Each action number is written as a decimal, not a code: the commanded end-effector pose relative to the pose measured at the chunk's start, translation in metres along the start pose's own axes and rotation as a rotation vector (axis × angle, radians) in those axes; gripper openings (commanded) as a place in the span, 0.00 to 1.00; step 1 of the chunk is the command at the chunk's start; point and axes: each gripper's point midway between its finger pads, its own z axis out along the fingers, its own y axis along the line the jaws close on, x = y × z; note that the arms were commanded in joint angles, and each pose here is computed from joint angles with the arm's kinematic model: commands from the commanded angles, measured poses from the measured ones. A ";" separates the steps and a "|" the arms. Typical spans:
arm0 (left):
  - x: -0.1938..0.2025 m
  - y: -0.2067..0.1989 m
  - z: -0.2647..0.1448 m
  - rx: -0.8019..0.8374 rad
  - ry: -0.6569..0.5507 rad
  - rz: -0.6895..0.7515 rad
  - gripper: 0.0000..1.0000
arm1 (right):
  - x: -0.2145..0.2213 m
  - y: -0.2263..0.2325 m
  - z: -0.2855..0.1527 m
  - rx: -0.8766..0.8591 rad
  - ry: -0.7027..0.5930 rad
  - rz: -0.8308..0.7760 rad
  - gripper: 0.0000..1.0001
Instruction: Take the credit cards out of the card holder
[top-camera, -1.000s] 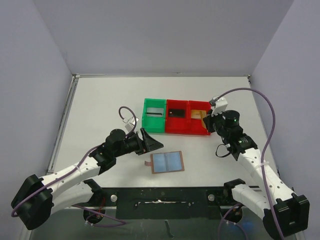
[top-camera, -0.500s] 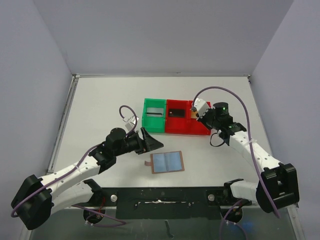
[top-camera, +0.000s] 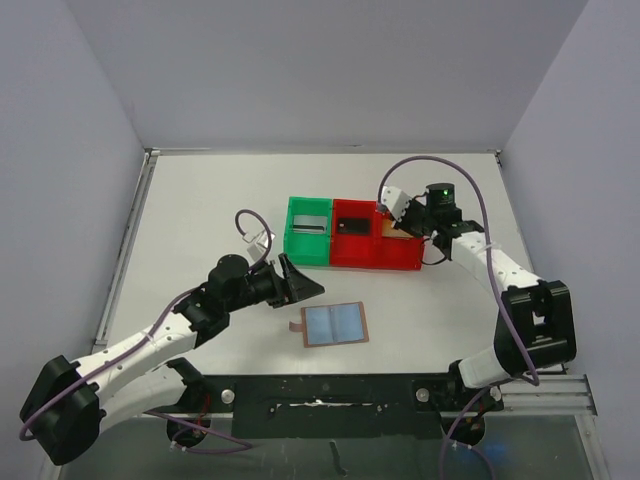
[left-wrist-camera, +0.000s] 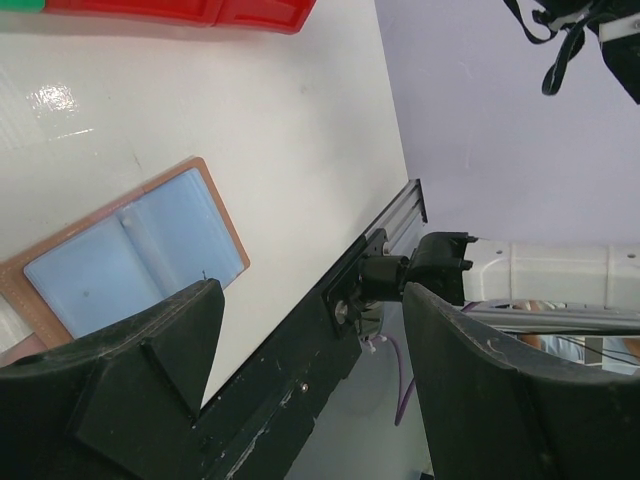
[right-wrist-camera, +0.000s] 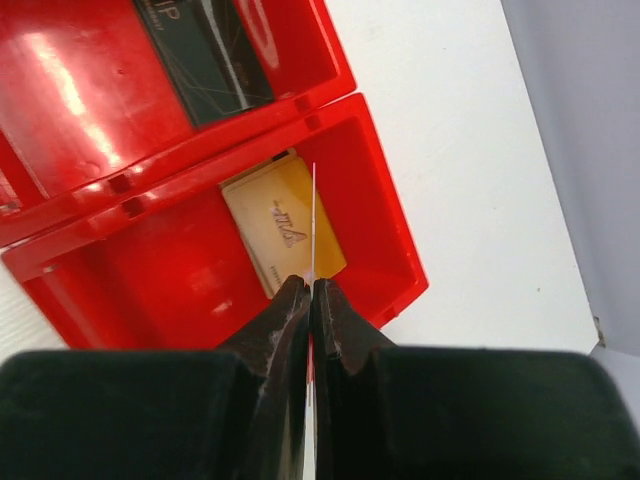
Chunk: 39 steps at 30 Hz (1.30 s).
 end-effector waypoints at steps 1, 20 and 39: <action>-0.019 -0.031 -0.008 0.075 -0.051 0.049 0.71 | -0.016 -0.032 0.011 0.029 -0.035 -0.095 0.00; -0.022 -0.028 -0.011 0.063 -0.067 0.040 0.69 | 0.012 -0.032 0.055 -0.080 0.055 -0.222 0.02; -0.021 -0.021 -0.012 0.038 -0.067 0.036 0.67 | 0.027 -0.015 0.080 -0.127 0.084 -0.255 0.05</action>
